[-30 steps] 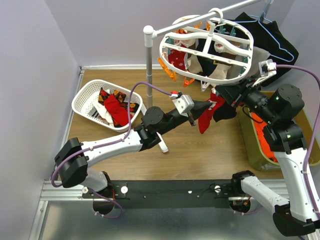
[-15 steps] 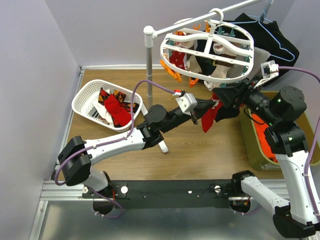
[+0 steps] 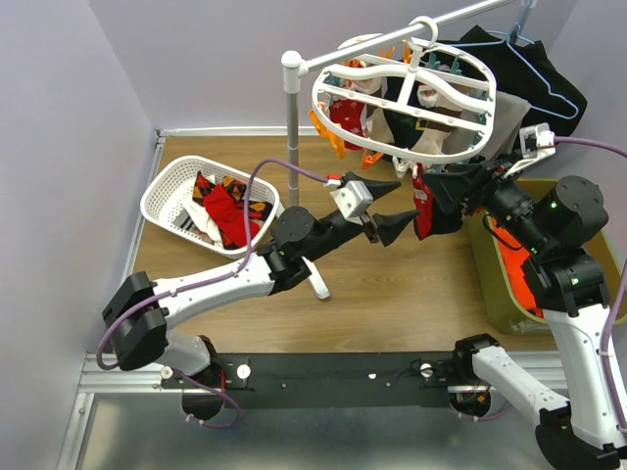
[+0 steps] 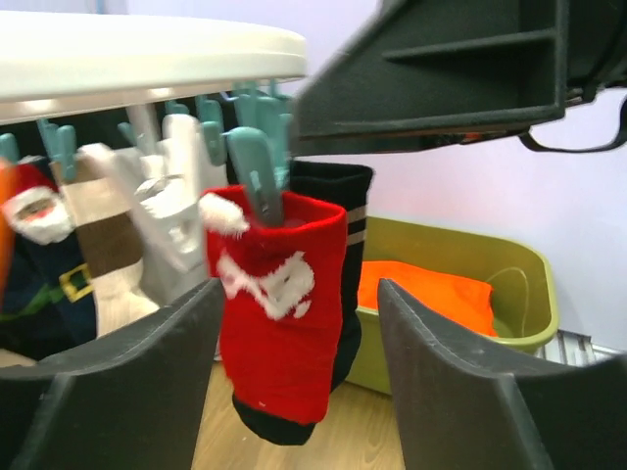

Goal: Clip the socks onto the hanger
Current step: Clamp the sock onto the hanger, then open the clamp at the hanger.

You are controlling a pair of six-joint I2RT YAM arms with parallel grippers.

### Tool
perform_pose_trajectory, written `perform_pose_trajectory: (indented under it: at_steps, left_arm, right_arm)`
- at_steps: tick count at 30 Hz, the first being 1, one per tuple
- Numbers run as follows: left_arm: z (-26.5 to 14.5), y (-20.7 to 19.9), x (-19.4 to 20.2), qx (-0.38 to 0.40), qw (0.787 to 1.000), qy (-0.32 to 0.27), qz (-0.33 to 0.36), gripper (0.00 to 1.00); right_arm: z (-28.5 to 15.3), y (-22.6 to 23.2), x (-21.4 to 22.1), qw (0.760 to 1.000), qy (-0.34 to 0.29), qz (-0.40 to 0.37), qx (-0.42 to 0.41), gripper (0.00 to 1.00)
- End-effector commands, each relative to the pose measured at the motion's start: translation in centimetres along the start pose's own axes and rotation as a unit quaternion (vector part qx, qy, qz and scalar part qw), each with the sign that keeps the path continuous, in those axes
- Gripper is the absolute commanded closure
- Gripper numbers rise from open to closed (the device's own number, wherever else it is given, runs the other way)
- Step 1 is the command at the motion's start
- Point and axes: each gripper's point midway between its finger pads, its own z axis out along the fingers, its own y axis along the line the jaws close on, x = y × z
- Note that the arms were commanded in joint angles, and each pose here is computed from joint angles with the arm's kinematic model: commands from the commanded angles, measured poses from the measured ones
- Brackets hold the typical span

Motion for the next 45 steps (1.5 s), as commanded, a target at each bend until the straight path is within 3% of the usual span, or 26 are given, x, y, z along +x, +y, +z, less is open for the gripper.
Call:
perform_pose_trajectory:
  at_steps: [1, 13, 24, 29, 33, 39, 45]
  left_arm:
    - [-1.8, 2.2, -2.7, -0.023, 0.999, -0.027, -0.001, 0.24]
    - [-0.8, 3.1, -3.0, 0.045, 0.999, -0.009, 0.017, 0.23]
    - [1.3, 4.1, -3.2, 0.052, 0.998, -0.013, 0.011, 0.26]
    - [1.3, 4.2, -3.4, 0.058, 0.998, -0.014, 0.002, 0.35]
    - [1.0, 4.1, -3.4, 0.058, 0.998, -0.015, -0.006, 0.53]
    - [0.5, 4.1, -3.8, 0.050, 0.998, -0.017, -0.019, 0.67]
    - [0.5, 3.8, -4.5, 0.021, 0.999, -0.019, -0.022, 0.75]
  right_arm:
    - [-0.4, -1.2, 0.3, 0.999, 0.001, -0.011, 0.033, 0.17]
    - [-1.0, -0.8, -0.1, 0.999, 0.000, -0.015, 0.032, 0.17]
    - [-2.4, 0.9, -0.5, 0.999, -0.001, -0.036, -0.002, 0.17]
    - [-3.0, 1.9, -0.5, 0.998, 0.002, -0.048, -0.027, 0.17]
    - [-3.3, 3.0, -0.4, 0.997, 0.010, -0.056, -0.054, 0.17]
    - [-3.2, 4.6, -0.4, 0.993, 0.027, -0.056, -0.101, 0.18]
    - [-2.7, 5.8, -0.3, 0.988, 0.046, -0.040, -0.139, 0.18]
